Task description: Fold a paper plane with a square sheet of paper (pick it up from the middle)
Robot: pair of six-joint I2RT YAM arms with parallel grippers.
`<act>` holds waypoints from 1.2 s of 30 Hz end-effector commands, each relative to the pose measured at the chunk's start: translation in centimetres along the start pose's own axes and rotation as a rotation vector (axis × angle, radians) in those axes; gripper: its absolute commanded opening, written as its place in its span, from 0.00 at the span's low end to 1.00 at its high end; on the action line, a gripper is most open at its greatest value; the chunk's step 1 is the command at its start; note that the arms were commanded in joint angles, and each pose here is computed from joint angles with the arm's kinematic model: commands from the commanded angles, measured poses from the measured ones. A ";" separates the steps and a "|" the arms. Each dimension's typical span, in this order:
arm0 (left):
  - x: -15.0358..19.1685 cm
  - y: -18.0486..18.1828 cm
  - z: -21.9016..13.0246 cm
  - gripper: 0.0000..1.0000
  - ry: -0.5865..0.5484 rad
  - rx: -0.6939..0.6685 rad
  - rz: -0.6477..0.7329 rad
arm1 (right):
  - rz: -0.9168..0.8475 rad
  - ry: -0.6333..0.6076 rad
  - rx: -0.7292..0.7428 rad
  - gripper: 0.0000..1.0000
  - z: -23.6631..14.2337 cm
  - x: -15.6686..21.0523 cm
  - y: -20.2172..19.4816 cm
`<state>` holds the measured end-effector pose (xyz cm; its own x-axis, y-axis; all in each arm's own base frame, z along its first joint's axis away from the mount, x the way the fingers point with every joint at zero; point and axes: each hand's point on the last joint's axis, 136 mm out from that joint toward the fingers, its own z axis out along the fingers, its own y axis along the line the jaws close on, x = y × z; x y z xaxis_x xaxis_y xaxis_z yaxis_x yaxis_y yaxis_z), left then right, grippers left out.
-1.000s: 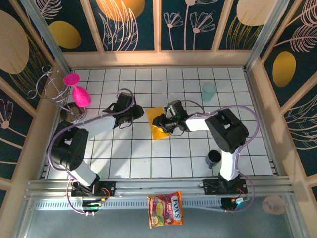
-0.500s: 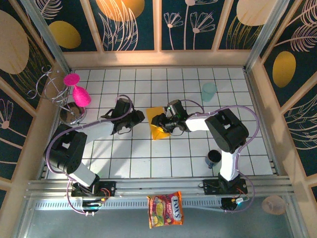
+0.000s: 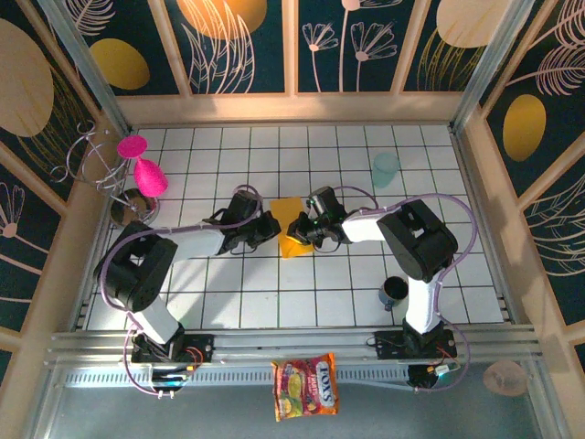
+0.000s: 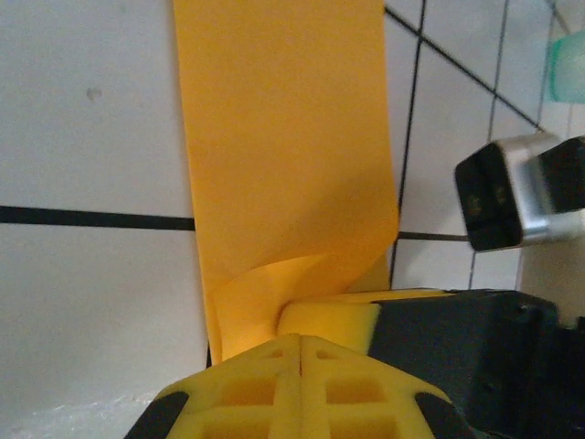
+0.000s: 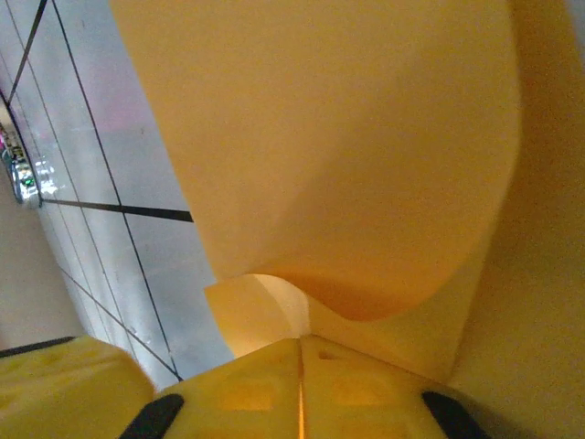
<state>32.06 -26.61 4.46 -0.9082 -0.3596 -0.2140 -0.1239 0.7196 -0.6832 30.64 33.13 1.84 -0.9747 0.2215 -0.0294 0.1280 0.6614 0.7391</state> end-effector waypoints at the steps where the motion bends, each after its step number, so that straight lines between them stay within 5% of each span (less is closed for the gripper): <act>1: -0.2 -0.9 1.0 0.00 0.010 0.023 -0.001 | 0.039 0.009 0.103 0.06 0.7 0.7 -3.0; 15: -0.1 1.8 2.7 0.00 0.020 -0.099 0.003 | 0.045 0.008 0.090 0.05 0.6 0.8 -2.8; 25: 0.3 3.9 3.2 0.00 0.040 -0.191 0.035 | -0.136 -0.074 -0.064 0.06 -2.4 -1.5 4.0; 36: 0.3 4.1 3.4 0.00 0.053 -0.208 0.052 | -0.185 -0.082 0.038 0.05 -1.0 -3.0 2.0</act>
<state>33.75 -26.93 1.37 -0.9208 -0.3137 -0.2318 -0.1237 0.7985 -0.5892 32.95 33.83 5.25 -0.9668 0.1587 -0.2005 -0.0400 0.6804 0.7318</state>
